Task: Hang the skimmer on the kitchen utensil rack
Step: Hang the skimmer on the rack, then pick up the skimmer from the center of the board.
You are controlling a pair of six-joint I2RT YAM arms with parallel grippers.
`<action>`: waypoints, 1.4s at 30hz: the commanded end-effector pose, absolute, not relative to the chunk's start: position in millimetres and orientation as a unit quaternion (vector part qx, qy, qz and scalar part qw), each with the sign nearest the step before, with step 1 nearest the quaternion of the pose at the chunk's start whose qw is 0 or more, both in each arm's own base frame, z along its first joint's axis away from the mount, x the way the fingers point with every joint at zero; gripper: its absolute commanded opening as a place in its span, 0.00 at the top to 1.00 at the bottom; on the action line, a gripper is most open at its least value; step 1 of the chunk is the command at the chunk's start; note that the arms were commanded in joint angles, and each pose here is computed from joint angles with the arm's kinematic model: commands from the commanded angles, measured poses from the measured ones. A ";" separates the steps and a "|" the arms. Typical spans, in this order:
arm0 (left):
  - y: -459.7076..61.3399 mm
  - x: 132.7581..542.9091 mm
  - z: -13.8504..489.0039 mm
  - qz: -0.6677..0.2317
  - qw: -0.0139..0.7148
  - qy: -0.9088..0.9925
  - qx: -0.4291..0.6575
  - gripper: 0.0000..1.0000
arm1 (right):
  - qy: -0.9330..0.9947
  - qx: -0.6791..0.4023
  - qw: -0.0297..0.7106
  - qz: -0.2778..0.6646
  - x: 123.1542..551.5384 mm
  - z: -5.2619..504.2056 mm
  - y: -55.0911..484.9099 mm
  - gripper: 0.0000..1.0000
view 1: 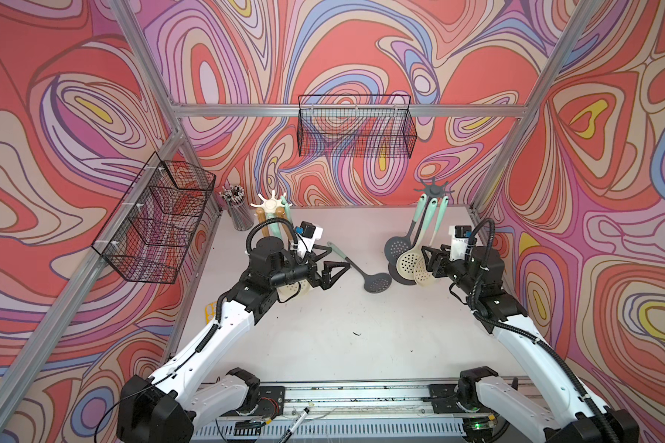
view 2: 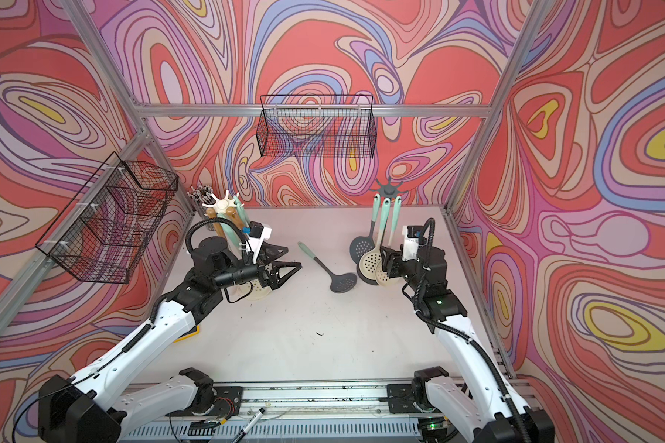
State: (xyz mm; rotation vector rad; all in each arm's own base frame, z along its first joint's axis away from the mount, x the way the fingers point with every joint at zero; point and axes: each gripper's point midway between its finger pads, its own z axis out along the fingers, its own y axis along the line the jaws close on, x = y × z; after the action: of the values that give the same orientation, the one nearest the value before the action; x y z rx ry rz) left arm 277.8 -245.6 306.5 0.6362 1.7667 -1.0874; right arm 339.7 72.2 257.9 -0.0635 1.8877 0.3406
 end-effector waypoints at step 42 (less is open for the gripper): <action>-249.0 239.4 316.9 -0.451 0.466 0.668 0.366 0.00 | 0.844 -0.243 0.446 0.174 306.2 179.0 260.1 0.24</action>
State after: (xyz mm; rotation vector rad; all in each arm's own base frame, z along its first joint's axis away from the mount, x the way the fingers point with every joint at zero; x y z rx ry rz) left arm 258.0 -247.7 295.8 0.7952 1.7571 -1.0753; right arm 295.9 249.5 167.5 -0.5753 2.1152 0.3865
